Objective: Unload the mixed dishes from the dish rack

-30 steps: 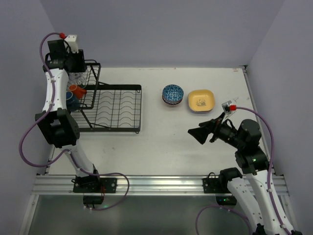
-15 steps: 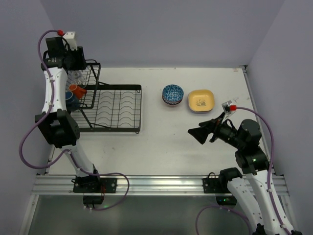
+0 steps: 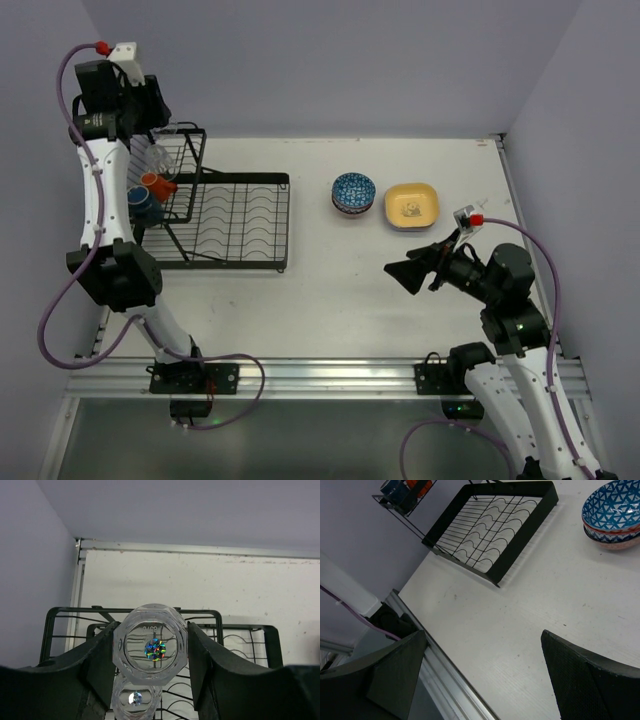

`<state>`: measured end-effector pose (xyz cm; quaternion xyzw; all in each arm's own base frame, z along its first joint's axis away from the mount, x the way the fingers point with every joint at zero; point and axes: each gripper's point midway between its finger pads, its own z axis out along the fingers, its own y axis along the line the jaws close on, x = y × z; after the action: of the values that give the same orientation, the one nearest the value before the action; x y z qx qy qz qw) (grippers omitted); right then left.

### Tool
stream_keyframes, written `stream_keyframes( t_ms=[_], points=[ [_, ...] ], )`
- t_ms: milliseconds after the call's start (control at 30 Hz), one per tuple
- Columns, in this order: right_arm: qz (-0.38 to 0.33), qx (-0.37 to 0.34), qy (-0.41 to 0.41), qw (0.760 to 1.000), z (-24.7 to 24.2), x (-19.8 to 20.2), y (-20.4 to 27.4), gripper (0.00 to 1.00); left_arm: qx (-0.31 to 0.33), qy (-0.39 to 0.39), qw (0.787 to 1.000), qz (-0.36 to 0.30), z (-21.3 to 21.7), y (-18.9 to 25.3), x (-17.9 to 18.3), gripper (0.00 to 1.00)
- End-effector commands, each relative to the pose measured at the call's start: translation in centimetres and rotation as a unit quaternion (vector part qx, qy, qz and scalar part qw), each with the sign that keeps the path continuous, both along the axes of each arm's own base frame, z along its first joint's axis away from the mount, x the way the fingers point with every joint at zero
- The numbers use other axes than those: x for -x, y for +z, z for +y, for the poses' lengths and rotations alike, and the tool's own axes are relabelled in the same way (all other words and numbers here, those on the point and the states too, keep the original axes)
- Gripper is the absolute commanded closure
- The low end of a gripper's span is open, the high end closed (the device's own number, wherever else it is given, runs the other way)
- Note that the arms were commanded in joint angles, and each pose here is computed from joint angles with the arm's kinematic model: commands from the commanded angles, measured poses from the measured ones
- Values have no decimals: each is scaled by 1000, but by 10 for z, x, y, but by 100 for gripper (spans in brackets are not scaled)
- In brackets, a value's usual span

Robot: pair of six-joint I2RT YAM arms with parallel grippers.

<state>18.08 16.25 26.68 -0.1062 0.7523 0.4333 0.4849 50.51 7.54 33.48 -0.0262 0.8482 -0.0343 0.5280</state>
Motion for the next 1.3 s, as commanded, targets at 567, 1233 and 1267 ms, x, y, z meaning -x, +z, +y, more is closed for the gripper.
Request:
stream_keyframes(
  t_ms=[567, 1233, 1267],
  points=[
    [-94, -310, 261, 909, 41, 58, 103, 2, 340, -305, 856, -244, -254, 192, 183, 100],
    [-98, -213, 197, 952, 119, 4, 95, 38, 649, -200, 726, -107, -334, 40, 288, 100],
    [-95, -207, 192, 955, 120, 3, 91, 39, 654, -194, 724, -102, -334, 35, 288, 100]
  ],
)
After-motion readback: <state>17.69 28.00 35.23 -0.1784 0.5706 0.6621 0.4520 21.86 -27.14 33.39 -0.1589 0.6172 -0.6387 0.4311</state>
